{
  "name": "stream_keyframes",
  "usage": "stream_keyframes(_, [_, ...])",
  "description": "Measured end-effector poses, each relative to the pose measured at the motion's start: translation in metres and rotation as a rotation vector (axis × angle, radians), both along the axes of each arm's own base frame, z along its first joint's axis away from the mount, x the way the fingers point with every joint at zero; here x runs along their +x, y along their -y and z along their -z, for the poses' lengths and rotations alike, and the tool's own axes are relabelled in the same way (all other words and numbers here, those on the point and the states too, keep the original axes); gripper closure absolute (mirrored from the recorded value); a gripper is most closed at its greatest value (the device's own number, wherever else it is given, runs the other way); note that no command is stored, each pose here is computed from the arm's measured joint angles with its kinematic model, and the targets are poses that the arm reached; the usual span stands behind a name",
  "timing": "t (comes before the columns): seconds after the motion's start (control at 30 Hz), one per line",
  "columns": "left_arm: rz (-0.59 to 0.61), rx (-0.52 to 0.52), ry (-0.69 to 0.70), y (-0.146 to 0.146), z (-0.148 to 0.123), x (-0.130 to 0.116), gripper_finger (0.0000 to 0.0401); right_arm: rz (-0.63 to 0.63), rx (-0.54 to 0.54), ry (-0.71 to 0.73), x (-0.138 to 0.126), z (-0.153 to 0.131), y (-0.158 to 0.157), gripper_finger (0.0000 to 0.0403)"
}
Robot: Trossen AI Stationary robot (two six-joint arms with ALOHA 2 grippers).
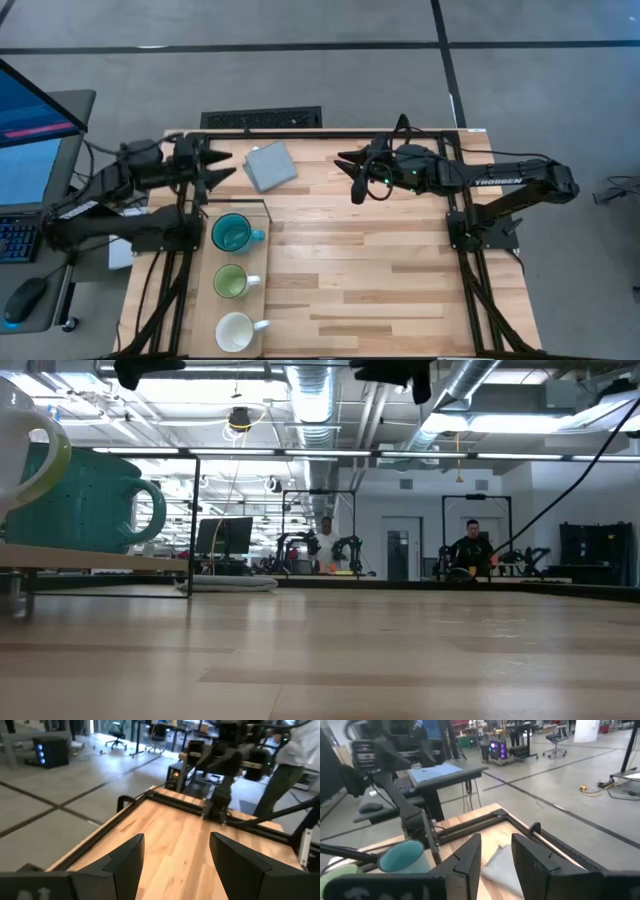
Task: Stack small to large cups/mugs on shelf
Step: Put the blue mug on the shelf
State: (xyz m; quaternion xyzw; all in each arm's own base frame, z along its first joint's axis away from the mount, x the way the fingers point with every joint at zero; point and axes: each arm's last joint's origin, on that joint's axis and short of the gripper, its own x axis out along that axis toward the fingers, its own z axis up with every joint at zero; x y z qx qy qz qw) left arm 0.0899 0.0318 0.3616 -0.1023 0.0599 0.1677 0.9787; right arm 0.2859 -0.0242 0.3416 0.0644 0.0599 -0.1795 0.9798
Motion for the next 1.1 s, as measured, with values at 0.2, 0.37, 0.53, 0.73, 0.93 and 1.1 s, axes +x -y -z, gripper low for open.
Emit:
stream_keyframes(0.2, [0.174,0.002,-0.004,0.020,0.007,0.002,0.0184,0.036,0.011,-0.053,-0.002,0.005,0.010,0.0271])
stream_keyframes(0.37, [0.229,0.016,-0.104,0.038,0.015,0.027,0.0184,0.059,0.015,-0.095,-0.004,0.009,0.016,0.0271])
stream_keyframes(0.53, [0.260,0.108,-0.206,0.066,0.028,0.057,0.0184,0.065,0.021,-0.147,-0.006,0.014,0.018,0.0271])
stream_keyframes(0.73, [0.375,0.022,-0.201,0.095,0.018,0.067,0.0184,0.056,0.028,-0.203,-0.007,0.019,0.017,0.0271])
stream_keyframes(0.93, [0.479,-0.136,-0.201,0.127,0.008,0.069,0.0184,0.036,0.029,-0.246,-0.008,0.022,0.017,0.0271])
stream_keyframes(1.1, [0.457,-0.279,-0.230,0.150,0.012,0.079,0.0184,-0.022,0.000,-0.276,-0.009,0.024,0.015,0.0271])
